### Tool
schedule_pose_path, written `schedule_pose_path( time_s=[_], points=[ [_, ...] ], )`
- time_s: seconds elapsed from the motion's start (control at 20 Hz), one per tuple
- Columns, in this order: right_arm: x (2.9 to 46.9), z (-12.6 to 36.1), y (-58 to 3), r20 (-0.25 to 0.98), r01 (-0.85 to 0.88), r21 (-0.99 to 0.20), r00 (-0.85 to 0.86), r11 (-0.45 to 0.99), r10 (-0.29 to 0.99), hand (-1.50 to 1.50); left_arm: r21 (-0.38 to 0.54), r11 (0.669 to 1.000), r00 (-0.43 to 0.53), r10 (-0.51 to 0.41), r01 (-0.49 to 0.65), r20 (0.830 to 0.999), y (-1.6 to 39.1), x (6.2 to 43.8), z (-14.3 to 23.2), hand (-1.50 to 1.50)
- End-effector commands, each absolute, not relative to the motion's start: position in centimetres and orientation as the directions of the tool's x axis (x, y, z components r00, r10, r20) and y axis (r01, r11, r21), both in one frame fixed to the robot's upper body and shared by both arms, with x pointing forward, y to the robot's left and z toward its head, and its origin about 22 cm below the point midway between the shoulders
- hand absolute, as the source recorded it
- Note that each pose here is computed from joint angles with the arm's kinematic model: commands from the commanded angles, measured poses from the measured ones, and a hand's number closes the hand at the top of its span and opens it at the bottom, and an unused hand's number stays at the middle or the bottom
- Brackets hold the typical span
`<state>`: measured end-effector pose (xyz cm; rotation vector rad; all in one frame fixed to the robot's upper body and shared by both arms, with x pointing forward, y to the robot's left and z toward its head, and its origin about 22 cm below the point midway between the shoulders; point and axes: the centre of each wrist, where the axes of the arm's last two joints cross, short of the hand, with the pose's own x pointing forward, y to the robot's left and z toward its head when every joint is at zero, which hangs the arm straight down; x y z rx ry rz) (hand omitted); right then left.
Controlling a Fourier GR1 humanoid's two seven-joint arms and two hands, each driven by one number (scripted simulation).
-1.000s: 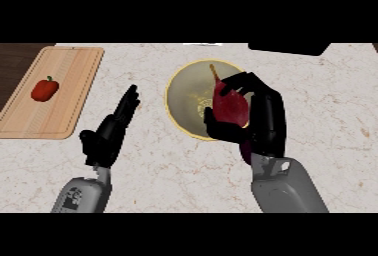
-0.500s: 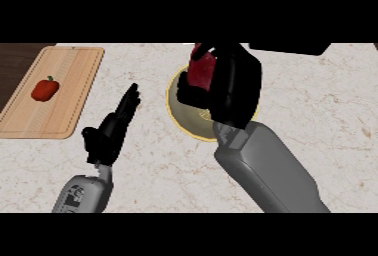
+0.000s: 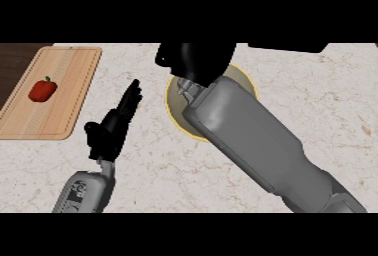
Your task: Pick the pear from the placemat and place it in the bowl
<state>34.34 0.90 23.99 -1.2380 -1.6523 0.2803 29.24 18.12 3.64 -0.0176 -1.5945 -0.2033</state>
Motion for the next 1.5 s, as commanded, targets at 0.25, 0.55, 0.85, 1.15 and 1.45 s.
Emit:
schedule_pose_path(
  time_s=[0.25, 0.55, 0.85, 1.15, 1.45],
  points=[
    [36.9, 24.8, 3.3, 0.457, 0.536, -0.819, 0.398, 0.203, 0.795, 1.5, 0.12, 0.989, -0.03, -0.118, 0.089, 0.993, 19.8, 28.7, 2.7, 0.0],
    [39.0, 21.3, 1.5, 0.462, 0.513, -0.833, 0.442, 0.205, 0.769, 1.5, 0.123, 0.99, -0.037, -0.121, 0.071, 0.992, 20.5, 28.6, 2.1, 0.0],
    [39.6, 16.4, -0.6, 0.432, 0.464, -0.864, 0.487, 0.194, 0.759, 1.5, 0.127, 0.991, -0.025, -0.126, 0.044, 0.992, 21.4, 28.3, 2.6, 0.0],
    [39.5, 13.6, -3.3, 0.552, 0.396, -0.832, 0.516, 0.389, 0.655, 1.5, 0.113, 0.992, -0.019, -0.112, 0.064, 0.994, 19.6, 28.7, 3.1, 0.0],
    [38.7, 10.8, -4.5, 0.654, 0.373, -0.756, 0.394, 0.538, 0.646, -1.5, 0.094, 0.994, -0.022, -0.093, 0.057, 0.995, 20.7, 26.4, 1.4, 0.0]
  ],
)
